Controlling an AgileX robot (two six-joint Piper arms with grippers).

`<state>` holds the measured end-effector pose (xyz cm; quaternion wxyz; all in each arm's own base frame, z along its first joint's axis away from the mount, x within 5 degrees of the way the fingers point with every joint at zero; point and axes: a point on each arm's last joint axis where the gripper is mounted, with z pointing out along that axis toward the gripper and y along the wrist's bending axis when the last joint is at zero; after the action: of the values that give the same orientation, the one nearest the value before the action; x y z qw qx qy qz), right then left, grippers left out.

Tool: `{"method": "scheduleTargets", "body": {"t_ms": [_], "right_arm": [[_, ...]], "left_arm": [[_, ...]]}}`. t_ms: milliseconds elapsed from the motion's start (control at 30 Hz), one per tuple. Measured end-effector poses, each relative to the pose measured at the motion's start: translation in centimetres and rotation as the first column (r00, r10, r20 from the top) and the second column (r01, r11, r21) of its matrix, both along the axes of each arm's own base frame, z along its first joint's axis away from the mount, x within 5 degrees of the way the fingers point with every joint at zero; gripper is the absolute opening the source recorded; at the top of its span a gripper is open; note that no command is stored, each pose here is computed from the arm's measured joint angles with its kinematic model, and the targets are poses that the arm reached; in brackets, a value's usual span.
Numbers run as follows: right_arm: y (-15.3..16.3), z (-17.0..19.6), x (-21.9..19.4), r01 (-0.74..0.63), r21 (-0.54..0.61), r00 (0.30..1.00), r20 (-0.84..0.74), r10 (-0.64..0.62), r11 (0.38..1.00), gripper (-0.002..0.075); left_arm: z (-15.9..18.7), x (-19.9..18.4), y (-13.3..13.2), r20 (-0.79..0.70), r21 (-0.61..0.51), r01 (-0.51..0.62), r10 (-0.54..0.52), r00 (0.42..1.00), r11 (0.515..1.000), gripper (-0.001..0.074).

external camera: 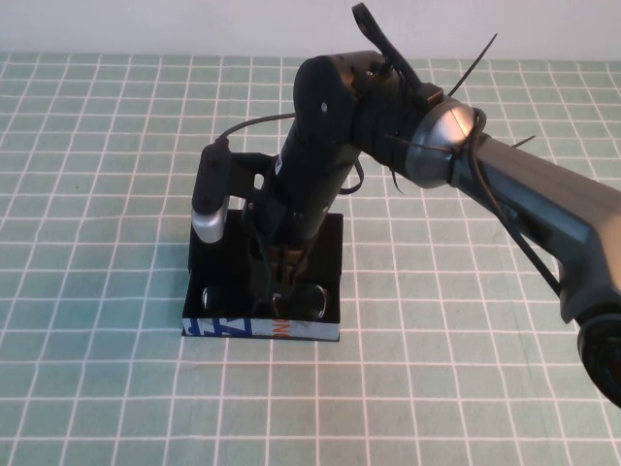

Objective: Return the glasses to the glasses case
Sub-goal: Place the glasses in the glasses case

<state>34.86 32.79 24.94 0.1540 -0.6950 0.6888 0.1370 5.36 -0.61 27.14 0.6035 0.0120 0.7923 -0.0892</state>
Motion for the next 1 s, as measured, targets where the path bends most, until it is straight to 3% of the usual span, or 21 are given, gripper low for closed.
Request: {"method": "scheduleTargets", "body": {"t_ms": [167, 300, 467, 600, 733, 867, 1000], "right_arm": [[-0.1, 0.8, -0.1, 0.034, 0.012, 0.999, 0.000, -0.034, 0.999, 0.0055], [-0.7, 3.9, -0.6, 0.097, 0.060, 0.995, 0.022, -0.099, 0.993, 0.0001], [-1.7, 8.2, -1.0, 0.201, 0.170, 0.978, 0.019, -0.207, 0.965, -0.0010], [-2.1, 10.2, -1.6, 0.213, 0.211, 0.975, 0.024, -0.223, 0.954, -0.0011], [-2.8, 11.1, -1.4, 0.262, 0.231, 0.963, 0.005, -0.271, 0.937, -0.0011], [-4.3, 11.2, -0.2, 0.377, 0.241, 0.925, -0.059, -0.375, 0.894, -0.0011], [-6.3, 11.6, 2.0, 0.534, 0.307, 0.845, -0.144, -0.516, 0.788, -0.0011]], "left_arm": [[0.0, 0.0, 0.0, -0.005, 0.020, 0.008, -0.008, 1.000, 1.000, 0.0002], [1.0, -0.5, -0.1, -0.001, 0.152, 0.060, -0.061, 0.998, 0.987, 0.0002], [5.9, -1.0, 0.0, 0.044, 0.365, 0.110, -0.135, 0.990, 0.925, 0.0002], [9.5, -0.1, -0.5, -0.011, 0.484, 0.188, -0.208, 0.978, 0.855, 0.0002], [10.2, 2.4, -2.3, -0.141, 0.445, 0.354, -0.326, 0.935, 0.823, 0.0002], [8.3, 5.2, -5.3, -0.232, 0.270, 0.575, -0.527, 0.817, 0.772, 0.0001], [5.0, 7.3, -7.4, -0.215, 0.095, 0.682, -0.654, 0.725, 0.725, 0.0002]]}}
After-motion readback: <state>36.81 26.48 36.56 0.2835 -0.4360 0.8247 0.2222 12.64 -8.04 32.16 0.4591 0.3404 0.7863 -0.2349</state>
